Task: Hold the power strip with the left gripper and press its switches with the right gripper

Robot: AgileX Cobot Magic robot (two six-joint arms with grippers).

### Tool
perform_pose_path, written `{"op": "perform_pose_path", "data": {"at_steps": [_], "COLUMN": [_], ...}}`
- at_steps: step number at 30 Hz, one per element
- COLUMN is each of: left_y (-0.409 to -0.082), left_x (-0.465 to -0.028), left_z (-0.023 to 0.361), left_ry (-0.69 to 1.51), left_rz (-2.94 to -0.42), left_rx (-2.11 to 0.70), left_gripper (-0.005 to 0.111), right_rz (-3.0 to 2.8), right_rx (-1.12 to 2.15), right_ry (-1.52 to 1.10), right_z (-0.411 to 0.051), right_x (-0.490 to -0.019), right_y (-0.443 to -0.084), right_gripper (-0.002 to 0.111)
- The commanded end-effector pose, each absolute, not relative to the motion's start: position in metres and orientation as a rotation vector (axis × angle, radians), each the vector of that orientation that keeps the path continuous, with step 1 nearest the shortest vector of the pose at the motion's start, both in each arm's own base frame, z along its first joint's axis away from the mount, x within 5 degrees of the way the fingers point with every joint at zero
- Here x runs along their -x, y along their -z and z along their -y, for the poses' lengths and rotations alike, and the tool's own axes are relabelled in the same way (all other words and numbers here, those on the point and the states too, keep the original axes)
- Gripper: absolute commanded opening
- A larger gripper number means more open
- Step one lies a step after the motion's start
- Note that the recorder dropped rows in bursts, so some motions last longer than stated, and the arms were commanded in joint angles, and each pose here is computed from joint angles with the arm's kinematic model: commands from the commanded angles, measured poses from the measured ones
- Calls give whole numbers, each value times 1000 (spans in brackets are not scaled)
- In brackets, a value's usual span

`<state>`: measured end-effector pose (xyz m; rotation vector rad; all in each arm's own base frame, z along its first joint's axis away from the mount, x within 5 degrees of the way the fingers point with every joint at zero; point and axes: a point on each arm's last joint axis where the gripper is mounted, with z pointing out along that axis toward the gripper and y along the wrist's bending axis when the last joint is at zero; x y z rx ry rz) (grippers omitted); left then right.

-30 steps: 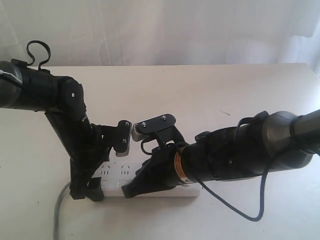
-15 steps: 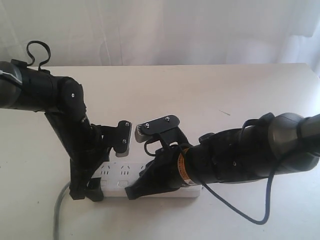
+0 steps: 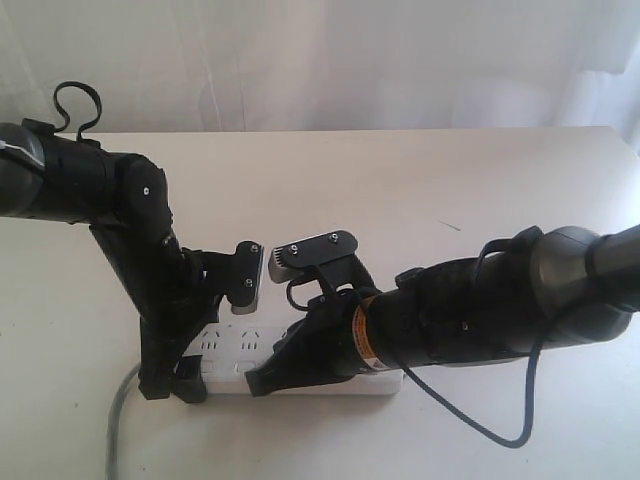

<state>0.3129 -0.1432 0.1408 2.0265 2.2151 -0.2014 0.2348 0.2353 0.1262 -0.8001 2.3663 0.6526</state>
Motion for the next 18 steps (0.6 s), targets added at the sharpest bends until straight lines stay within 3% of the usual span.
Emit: {"op": "perform_pose_path", "data": {"at_steps": [1, 18], "left_y": [-116, -116], "left_x": [-300, -301], "left_z": [136, 137], "left_ry": [277, 265], "left_rz": [-2322, -2315], "left_rx": [-2118, -2109], "left_gripper": [0, 0], "right_rz": [-2468, -2519], "right_rx": [873, 868], "right_ry": [-512, -455], "right_z": [-222, -212], "right_x": [-224, -217], "right_y": [-99, -91], "right_gripper": [0, 0]}}
